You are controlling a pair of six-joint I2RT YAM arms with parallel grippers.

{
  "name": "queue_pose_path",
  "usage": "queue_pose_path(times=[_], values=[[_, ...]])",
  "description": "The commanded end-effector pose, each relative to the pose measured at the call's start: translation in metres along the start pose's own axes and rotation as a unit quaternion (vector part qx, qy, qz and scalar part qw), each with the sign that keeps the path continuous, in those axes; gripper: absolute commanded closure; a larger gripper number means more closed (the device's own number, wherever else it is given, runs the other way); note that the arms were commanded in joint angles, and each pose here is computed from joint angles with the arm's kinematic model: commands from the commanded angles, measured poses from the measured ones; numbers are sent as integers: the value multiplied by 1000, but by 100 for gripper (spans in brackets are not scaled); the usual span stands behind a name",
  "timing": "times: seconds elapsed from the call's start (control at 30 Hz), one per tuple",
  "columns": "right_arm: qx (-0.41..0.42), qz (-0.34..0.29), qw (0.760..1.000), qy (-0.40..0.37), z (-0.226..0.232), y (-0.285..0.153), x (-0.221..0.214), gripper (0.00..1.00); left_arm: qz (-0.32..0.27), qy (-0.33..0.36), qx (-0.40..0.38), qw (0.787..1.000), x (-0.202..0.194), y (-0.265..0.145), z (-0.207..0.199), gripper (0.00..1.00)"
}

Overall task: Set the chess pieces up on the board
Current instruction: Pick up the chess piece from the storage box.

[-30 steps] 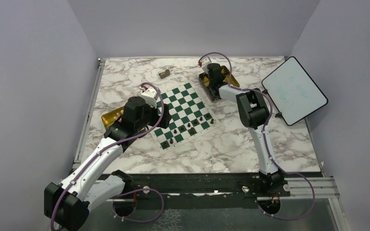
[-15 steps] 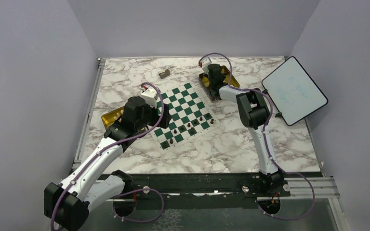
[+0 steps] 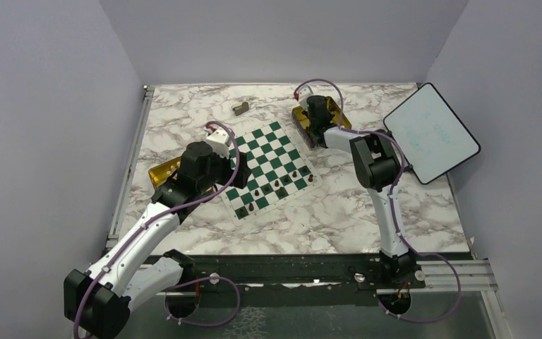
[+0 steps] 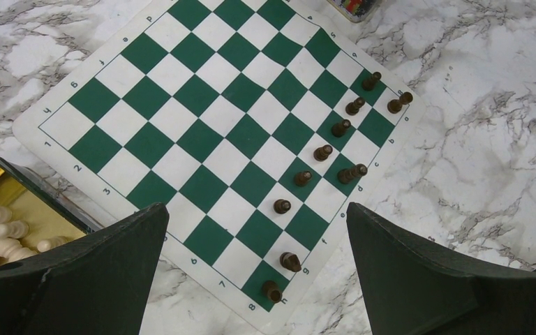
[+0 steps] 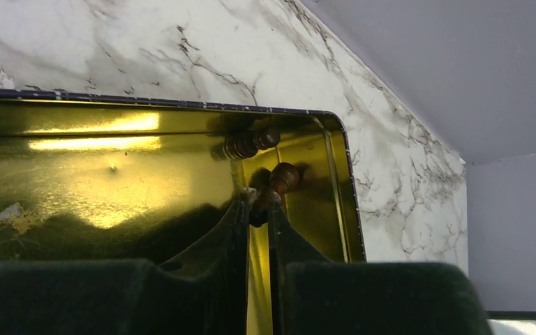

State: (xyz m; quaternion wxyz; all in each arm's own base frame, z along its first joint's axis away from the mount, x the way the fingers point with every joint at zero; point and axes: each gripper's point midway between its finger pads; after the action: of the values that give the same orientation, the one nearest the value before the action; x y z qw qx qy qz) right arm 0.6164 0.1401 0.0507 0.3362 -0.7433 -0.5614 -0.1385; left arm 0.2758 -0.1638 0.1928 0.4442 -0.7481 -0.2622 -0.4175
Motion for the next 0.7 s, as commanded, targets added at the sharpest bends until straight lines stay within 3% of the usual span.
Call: queue_pose_path(times=[0.0, 0.3, 0.67], values=[[-27, -6, 999, 28, -33, -14, 11, 91, -14, -2, -13, 1000, 5, -2, -4, 1], [-23, -20, 998, 59, -51, -29, 27, 95, -10, -3, -17, 1000, 4, 0, -6, 1], [72, -30, 974, 215, -66, -85, 67, 98, -19, 0, -9, 1000, 8, -4, -3, 1]])
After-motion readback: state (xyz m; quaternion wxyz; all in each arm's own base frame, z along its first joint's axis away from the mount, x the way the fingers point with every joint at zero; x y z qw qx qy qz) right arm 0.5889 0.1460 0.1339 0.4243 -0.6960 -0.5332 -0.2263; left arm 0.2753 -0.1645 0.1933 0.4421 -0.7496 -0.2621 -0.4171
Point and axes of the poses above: each gripper's point midway between its finger pads, its own y axis out along the fingers, its own z axis along the line the jaws close on, x = y × z, and after that the axes turned 5 degrees about -y, right-handed
